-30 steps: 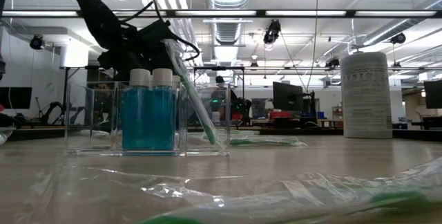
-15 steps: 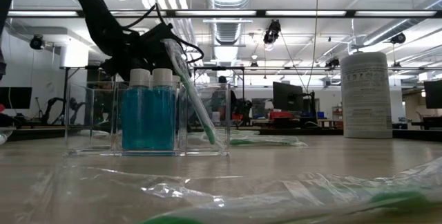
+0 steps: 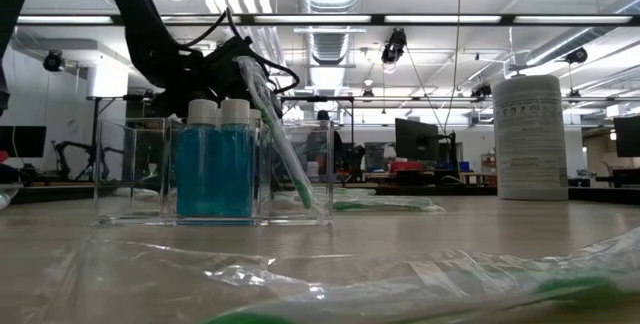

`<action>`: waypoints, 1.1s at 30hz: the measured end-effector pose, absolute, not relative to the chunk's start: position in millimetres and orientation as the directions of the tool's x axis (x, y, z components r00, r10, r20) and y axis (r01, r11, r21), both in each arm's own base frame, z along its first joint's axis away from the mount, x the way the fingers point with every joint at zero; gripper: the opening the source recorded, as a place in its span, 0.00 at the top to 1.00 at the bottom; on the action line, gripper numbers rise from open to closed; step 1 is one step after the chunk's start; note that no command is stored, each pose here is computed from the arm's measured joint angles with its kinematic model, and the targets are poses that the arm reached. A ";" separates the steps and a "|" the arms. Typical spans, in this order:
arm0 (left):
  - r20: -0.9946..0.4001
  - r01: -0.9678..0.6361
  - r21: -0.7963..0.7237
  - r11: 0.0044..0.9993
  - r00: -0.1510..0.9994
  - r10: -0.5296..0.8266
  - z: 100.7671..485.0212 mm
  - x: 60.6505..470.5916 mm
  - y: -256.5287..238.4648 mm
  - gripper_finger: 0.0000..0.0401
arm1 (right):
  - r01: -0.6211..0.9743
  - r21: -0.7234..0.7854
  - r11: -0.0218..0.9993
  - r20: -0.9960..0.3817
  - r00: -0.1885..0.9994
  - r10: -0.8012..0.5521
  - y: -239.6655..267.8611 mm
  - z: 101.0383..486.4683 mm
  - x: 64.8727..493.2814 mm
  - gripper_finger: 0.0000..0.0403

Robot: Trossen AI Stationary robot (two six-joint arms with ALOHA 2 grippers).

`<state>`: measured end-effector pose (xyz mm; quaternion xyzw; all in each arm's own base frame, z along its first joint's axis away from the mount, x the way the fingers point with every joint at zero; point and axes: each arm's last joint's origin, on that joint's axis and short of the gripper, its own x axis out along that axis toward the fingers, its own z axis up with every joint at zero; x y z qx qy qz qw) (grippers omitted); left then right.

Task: Pick & Place toothbrushing station
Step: Put the green toothbrush into the transparent organizer

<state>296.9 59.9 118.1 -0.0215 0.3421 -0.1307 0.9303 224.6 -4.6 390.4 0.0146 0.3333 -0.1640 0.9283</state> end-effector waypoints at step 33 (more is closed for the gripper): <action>-0.639 0.176 -0.075 0.982 0.747 -0.182 104.0 307.3 49.0 0.85 | 0.314 -0.082 0.946 -0.624 0.724 -0.295 -4.6 390.4 224.6 0.80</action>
